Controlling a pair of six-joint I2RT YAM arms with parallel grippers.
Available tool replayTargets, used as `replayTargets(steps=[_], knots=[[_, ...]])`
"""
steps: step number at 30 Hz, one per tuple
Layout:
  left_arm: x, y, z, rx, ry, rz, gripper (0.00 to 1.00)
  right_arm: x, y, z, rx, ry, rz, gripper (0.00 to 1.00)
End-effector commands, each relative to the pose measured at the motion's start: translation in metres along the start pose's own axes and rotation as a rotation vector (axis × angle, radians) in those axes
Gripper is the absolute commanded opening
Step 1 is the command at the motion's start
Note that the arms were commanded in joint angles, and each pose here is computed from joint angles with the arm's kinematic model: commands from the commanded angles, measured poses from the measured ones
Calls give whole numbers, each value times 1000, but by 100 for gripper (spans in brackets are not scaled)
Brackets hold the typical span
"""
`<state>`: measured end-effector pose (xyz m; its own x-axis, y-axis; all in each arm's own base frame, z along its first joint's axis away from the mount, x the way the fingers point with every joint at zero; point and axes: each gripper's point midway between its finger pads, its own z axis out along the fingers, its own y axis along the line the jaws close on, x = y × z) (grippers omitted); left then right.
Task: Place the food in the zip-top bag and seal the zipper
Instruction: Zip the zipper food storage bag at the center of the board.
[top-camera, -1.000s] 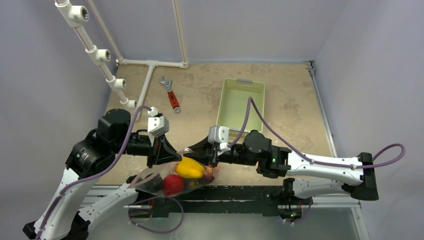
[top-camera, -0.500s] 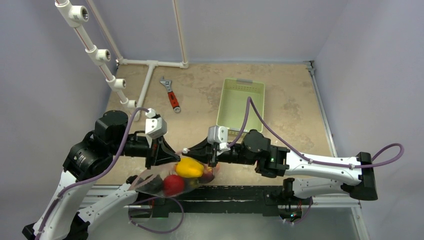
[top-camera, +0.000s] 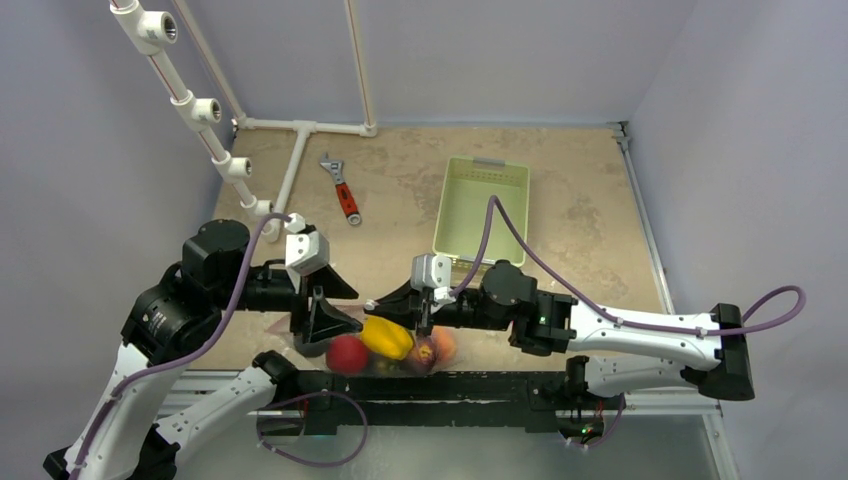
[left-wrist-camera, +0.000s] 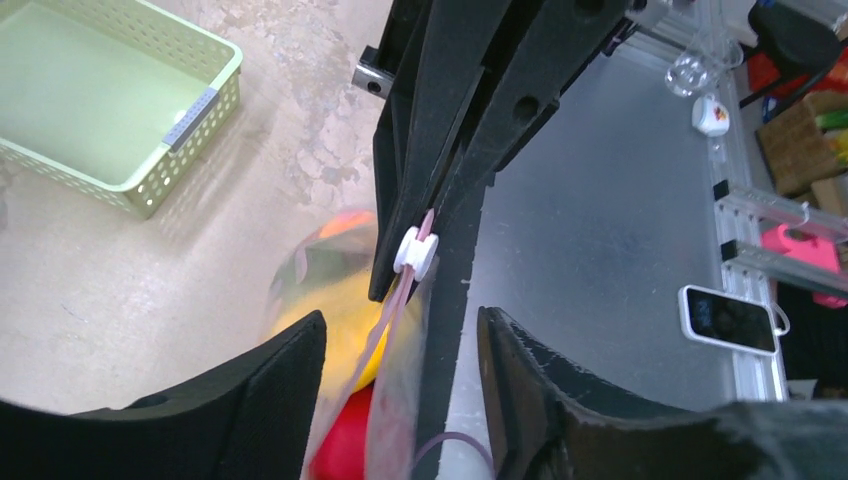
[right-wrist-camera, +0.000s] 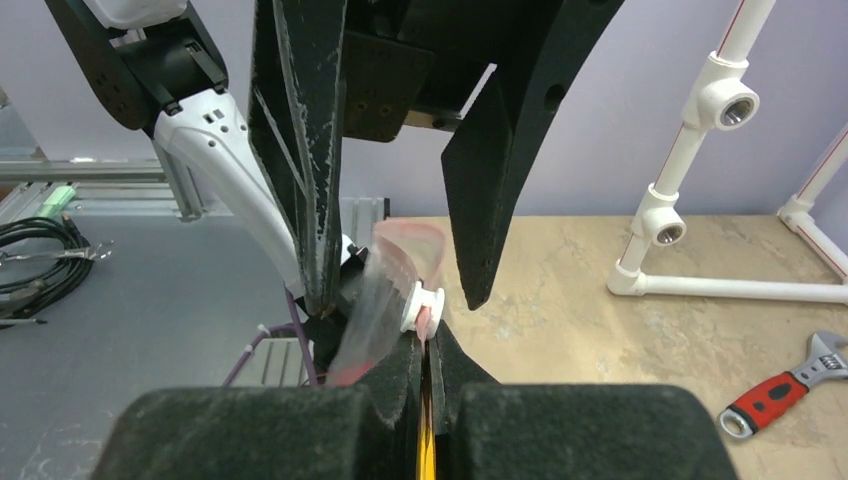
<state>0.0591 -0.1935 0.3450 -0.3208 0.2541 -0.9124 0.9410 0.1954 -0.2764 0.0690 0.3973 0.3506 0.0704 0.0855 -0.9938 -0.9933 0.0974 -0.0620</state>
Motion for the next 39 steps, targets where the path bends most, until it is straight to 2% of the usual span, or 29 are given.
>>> replayTargets(steps=[1,12,33,39], knots=[[-19,2,-2,-24,-56,57,60,-12,1,-3,-5,-51,-11,0],[-33,7,10,21,-103,106,65,6,12,-6,-63,-11,7,0],[-12,-12,18,194,-59,99,54,8,16,-7,-87,-11,0,0],[-7,-11,21,203,-53,85,46,9,15,-7,-82,-9,-2,0]])
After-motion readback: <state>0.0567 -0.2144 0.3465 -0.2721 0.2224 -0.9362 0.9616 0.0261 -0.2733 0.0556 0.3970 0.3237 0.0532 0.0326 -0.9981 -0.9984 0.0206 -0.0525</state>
